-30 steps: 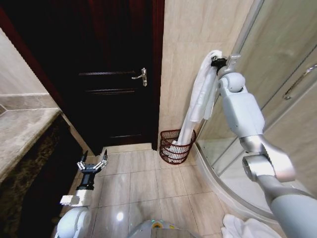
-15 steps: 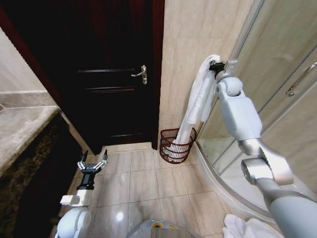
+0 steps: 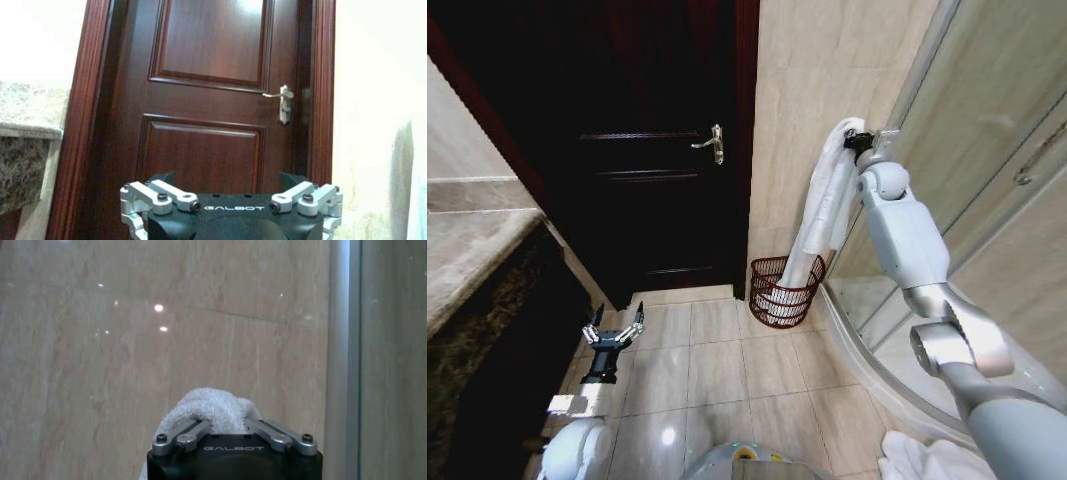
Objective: Discard the used towel into the hamper.
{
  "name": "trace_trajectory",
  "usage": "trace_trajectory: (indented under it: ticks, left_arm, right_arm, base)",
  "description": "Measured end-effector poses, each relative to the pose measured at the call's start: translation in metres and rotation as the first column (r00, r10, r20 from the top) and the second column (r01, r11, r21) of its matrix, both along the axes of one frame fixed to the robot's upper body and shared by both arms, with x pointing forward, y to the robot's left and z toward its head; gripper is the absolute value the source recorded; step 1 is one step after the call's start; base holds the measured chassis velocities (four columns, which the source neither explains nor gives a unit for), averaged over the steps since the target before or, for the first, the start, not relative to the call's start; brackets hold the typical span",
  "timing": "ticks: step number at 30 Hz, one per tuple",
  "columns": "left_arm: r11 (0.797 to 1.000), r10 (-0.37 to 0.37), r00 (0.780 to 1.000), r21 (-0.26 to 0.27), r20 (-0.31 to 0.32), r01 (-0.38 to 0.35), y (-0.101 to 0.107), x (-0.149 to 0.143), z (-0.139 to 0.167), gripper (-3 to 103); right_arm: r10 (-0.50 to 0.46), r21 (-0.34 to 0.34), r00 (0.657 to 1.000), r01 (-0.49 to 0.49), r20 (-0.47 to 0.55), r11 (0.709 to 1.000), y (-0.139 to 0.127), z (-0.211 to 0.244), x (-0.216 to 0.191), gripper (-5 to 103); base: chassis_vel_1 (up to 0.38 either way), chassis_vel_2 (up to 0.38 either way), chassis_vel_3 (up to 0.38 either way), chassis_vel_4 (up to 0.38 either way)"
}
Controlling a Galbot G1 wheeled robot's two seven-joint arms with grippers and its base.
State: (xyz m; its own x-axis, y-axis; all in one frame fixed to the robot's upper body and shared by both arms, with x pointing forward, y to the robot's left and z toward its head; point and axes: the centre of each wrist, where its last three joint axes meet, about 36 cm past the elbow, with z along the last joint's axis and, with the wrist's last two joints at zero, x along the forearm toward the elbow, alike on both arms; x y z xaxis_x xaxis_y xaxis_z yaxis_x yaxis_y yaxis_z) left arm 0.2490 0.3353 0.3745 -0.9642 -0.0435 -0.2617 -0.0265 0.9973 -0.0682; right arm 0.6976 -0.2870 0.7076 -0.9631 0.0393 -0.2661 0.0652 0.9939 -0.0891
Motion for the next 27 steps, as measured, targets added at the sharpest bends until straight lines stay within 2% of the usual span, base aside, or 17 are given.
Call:
trace_trajectory:
  ticks: [11, 27]
  left_arm:
    - [1.000, 0.007, 1.000, 0.006, -0.008, -0.007, -0.008, -0.002, -0.004, 100]
    - [1.000, -0.005, 1.000, 0.007, 0.008, 0.005, -0.011, 0.001, -0.003, 100]
  right_arm:
    - [0.004, 0.000, 1.000, -0.004, -0.010, 1.000, -0.014, -0.016, -0.016, 4]
    - [0.011, 0.001, 1.000, -0.011, -0.022, 1.000, -0.012, -0.025, -0.019, 4]
  base:
    - [0.000, 0.000, 0.000, 0.000]
    - [0.000, 0.000, 0.000, 0.000]
